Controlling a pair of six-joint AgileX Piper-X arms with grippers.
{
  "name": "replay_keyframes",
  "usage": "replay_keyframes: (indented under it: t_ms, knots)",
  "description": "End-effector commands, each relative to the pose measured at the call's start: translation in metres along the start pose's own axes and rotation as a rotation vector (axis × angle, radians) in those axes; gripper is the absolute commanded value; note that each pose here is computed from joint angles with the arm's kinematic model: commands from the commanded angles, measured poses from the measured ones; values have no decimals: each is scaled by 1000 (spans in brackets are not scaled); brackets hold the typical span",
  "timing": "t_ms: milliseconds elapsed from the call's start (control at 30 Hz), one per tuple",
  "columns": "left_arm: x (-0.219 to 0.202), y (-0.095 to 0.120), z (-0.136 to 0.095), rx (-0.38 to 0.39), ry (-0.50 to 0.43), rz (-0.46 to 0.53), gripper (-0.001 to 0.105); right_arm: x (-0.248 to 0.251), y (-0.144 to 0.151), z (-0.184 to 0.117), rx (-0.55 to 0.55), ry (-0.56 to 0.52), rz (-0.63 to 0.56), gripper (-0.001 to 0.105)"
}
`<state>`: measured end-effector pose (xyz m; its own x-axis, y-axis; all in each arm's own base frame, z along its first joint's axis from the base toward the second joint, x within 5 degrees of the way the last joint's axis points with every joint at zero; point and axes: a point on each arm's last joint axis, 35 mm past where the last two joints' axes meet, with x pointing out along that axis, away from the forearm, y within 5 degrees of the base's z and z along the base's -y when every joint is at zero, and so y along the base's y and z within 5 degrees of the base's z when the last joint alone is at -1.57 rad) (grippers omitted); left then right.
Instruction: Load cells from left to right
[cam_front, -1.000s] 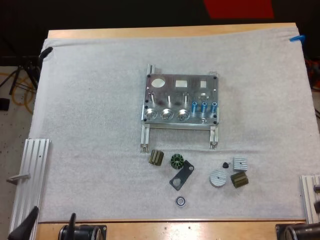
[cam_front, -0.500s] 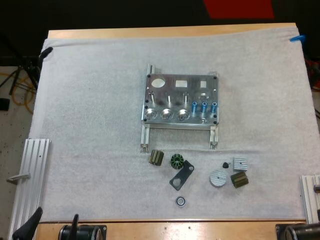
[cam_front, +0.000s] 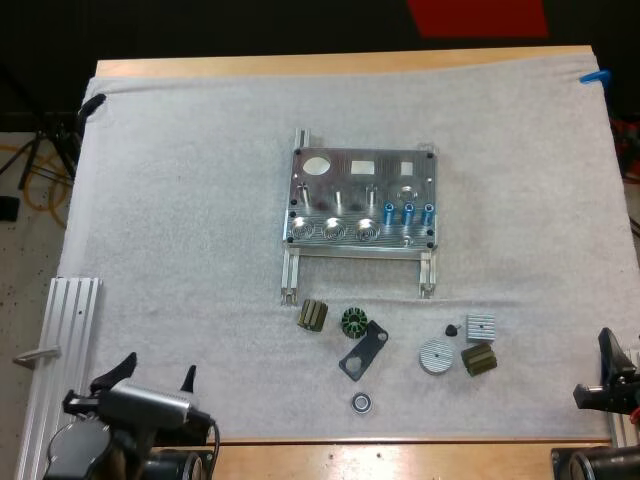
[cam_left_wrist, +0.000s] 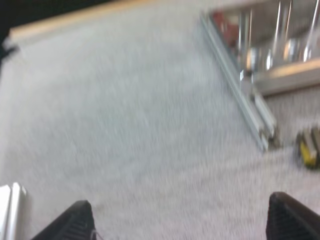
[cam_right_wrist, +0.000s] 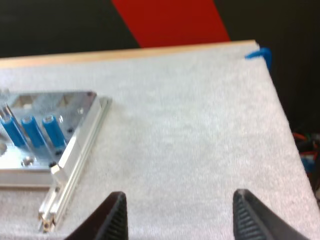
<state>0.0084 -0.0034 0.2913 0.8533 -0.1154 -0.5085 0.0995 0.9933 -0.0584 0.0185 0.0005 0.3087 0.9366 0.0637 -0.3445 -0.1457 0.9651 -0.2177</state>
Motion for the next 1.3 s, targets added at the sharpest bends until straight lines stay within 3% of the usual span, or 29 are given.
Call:
replay_keyframes:
  t_ms: [0,133,267,333,1267]
  knots:
    - [9,1,0,-4,7,10,69,3,0,0,-11,12,7,47]
    - [8,1,3,-2,-18,11,69,6,1,-3,-11,25,10,47]
    - [9,1,17,5,-149,8,69,11,2,-7,-15,41,13,47]
    - [10,1,18,6,-167,8,69,13,3,-9,-15,48,15,47]
    - [25,2,10,-6,-141,8,69,23,4,-13,20,38,3,47]
